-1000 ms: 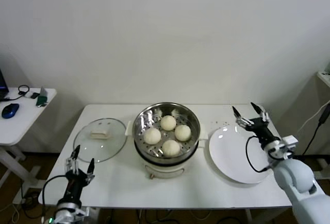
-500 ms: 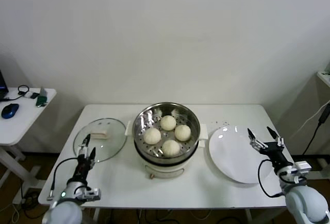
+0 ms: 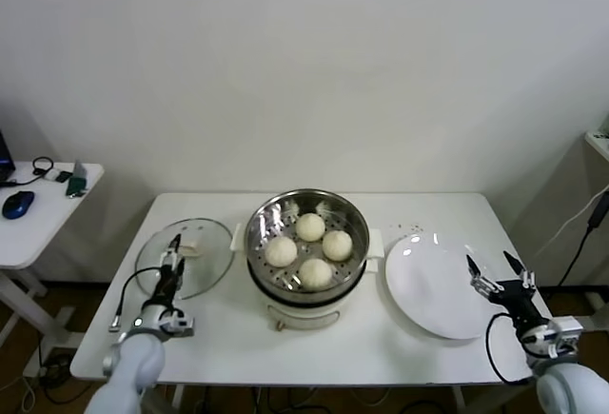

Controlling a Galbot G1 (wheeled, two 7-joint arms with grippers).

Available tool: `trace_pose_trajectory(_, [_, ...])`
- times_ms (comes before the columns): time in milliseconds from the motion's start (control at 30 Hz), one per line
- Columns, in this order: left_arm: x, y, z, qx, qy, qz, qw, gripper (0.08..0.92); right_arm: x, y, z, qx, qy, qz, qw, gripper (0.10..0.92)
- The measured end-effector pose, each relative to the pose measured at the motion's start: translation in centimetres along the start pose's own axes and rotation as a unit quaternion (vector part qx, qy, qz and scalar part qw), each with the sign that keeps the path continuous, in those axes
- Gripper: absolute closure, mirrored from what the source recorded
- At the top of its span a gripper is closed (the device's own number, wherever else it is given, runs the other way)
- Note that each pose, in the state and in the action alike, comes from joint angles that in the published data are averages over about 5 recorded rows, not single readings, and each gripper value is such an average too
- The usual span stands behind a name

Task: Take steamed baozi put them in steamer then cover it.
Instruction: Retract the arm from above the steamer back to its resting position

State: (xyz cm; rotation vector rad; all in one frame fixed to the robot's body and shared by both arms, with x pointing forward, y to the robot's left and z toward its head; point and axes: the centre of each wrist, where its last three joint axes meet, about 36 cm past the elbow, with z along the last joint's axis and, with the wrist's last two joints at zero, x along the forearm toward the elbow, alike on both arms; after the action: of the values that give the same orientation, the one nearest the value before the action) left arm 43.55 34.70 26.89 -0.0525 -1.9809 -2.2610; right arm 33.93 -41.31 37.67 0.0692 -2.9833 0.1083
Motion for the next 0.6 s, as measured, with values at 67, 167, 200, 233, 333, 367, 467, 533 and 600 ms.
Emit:
trace_pose_trajectory(67, [-0.9, -0.2, 0.1, -0.001, 0.002, 0.002, 1.0, 0.177, 0.1, -0.1, 0.1, 0.003, 0.002, 0.0, 1.0, 0.2])
trace_pose_trajectory(167, [-2.2, -0.4, 0.0, -0.002, 0.004, 0.005, 1.0, 0.177, 0.2, -0.2, 0.3, 0.006, 0.004, 0.0, 1.0, 0.2])
trace_pose_trajectory(200, [-2.6, -0.5, 0.0, -0.002, 0.004, 0.005, 1.0, 0.177, 0.2, -0.3, 0.3, 0.007, 0.004, 0.0, 1.0, 0.2])
trace_pose_trajectory(233, [-3.0, -0.5, 0.0, -0.002, 0.005, 0.006, 1.0, 0.177, 0.2, -0.3, 0.4, 0.008, 0.004, -0.001, 1.0, 0.2])
trace_pose_trajectory(333, [-4.0, -0.5, 0.1, 0.0, 0.007, 0.006, 1.0, 0.177, 0.3, -0.3, 0.5, 0.011, 0.006, -0.001, 1.0, 0.2])
trace_pose_trajectory(367, [-4.3, -0.5, 0.1, 0.0, 0.008, 0.007, 1.0, 0.177, 0.4, -0.3, 0.6, 0.012, 0.006, -0.001, 1.0, 0.2])
trace_pose_trajectory(467, [-4.9, -0.4, 0.2, 0.0, 0.008, 0.007, 1.0, 0.177, 0.5, -0.4, 0.8, 0.014, 0.007, -0.001, 1.0, 0.2])
trace_pose_trajectory(533, [-5.3, -0.3, 0.2, 0.0, 0.009, 0.007, 1.0, 0.177, 0.6, -0.4, 0.9, 0.016, 0.008, -0.001, 1.0, 0.2])
trace_pose_trajectory(600, [-5.7, -0.3, 0.2, 0.0, 0.01, 0.008, 1.0, 0.177, 0.6, -0.4, 1.1, 0.017, 0.007, -0.002, 1.0, 0.2])
